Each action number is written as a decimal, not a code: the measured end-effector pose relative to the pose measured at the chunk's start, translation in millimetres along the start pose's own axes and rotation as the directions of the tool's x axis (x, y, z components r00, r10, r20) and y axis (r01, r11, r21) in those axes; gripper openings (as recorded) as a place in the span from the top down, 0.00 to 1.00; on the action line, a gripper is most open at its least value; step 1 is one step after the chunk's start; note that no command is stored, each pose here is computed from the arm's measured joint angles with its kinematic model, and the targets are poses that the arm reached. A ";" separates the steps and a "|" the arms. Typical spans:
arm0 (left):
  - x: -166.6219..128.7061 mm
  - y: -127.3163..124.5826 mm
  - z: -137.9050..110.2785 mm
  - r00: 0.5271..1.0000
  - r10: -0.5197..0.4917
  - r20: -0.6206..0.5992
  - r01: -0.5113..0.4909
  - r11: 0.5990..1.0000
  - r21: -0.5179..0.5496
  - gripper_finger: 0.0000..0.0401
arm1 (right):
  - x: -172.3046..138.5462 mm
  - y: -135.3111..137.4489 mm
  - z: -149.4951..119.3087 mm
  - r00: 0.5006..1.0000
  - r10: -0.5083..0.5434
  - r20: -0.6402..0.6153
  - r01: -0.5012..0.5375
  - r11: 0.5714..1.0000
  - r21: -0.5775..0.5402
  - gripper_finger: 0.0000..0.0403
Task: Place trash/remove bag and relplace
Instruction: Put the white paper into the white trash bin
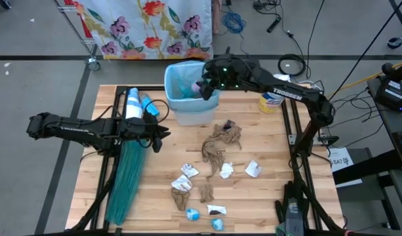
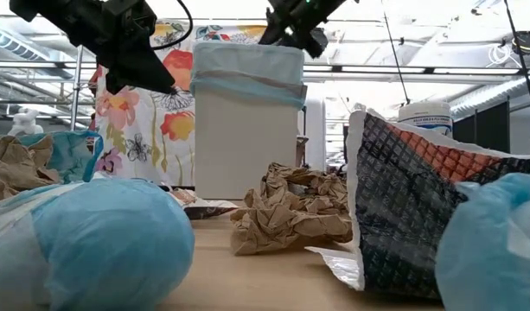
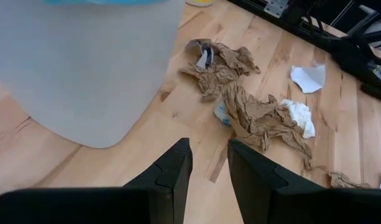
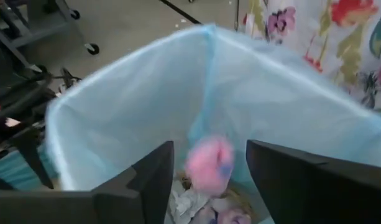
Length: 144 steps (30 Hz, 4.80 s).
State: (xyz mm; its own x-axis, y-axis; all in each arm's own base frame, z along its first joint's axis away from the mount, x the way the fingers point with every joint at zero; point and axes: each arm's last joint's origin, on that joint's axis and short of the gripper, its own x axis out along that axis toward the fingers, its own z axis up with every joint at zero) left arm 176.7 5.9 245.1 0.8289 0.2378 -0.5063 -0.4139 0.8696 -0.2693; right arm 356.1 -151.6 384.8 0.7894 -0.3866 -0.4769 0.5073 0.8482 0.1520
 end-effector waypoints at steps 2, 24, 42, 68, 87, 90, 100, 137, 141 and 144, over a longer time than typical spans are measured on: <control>0.0 -0.1 0.0 1.000 0.000 0.000 0.000 1.000 0.000 0.73 | -11.3 0.4 4.7 1.000 0.005 0.024 -0.005 1.000 -0.007 0.50; -1.1 -5.3 -3.1 0.997 -0.072 -0.039 0.073 0.997 0.015 0.73 | -114.0 92.3 -57.2 0.940 -0.093 -0.329 0.169 0.963 0.212 0.58; -10.2 -30.1 -17.7 0.965 -0.232 -0.122 0.248 0.958 0.144 0.73 | -106.8 257.9 -210.8 0.809 -0.051 -0.585 0.325 0.869 0.374 0.62; -13.2 -35.9 -21.9 0.938 -0.301 -0.170 0.329 0.929 0.172 0.73 | -133.8 333.2 -313.6 0.741 0.127 -0.660 0.117 0.943 0.313 0.62; -13.3 -35.6 -22.9 0.935 -0.304 -0.185 0.335 0.927 0.170 0.73 | -84.3 330.3 -311.4 0.736 0.131 -0.664 -0.063 0.990 0.126 0.62; -13.3 -35.4 -23.1 0.935 -0.301 -0.188 0.333 0.927 0.171 0.73 | -79.8 331.2 -319.4 0.707 0.127 -0.695 -0.069 0.991 0.111 0.62; -13.4 -35.4 -23.5 0.932 -0.305 -0.194 0.338 0.925 0.170 0.73 | -74.3 330.6 -327.4 0.704 0.098 -0.703 -0.054 0.995 0.085 0.62; -13.1 -35.5 -22.2 0.940 -0.293 -0.173 0.321 0.932 0.168 0.73 | -116.1 208.6 -126.5 0.961 -0.033 -0.275 0.051 0.997 0.057 1.00; -12.4 -33.6 -20.7 0.965 -0.229 -0.127 0.249 0.952 0.177 0.73 | -109.3 180.3 -82.5 0.996 -0.033 -0.088 0.033 0.999 -0.003 1.00; -11.7 -31.6 -19.4 0.980 -0.176 -0.092 0.188 0.971 0.146 0.73 | -93.5 162.4 -51.4 0.999 0.037 0.031 -0.034 0.997 -0.072 1.00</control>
State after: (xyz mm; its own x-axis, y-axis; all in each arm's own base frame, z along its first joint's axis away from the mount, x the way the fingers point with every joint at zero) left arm 172.8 -32.7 243.6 0.8505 0.0406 -0.5244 -0.1914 0.9525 -0.2368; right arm 346.9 40.9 409.7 0.8179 -0.3665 -0.4436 0.4538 0.8848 0.1058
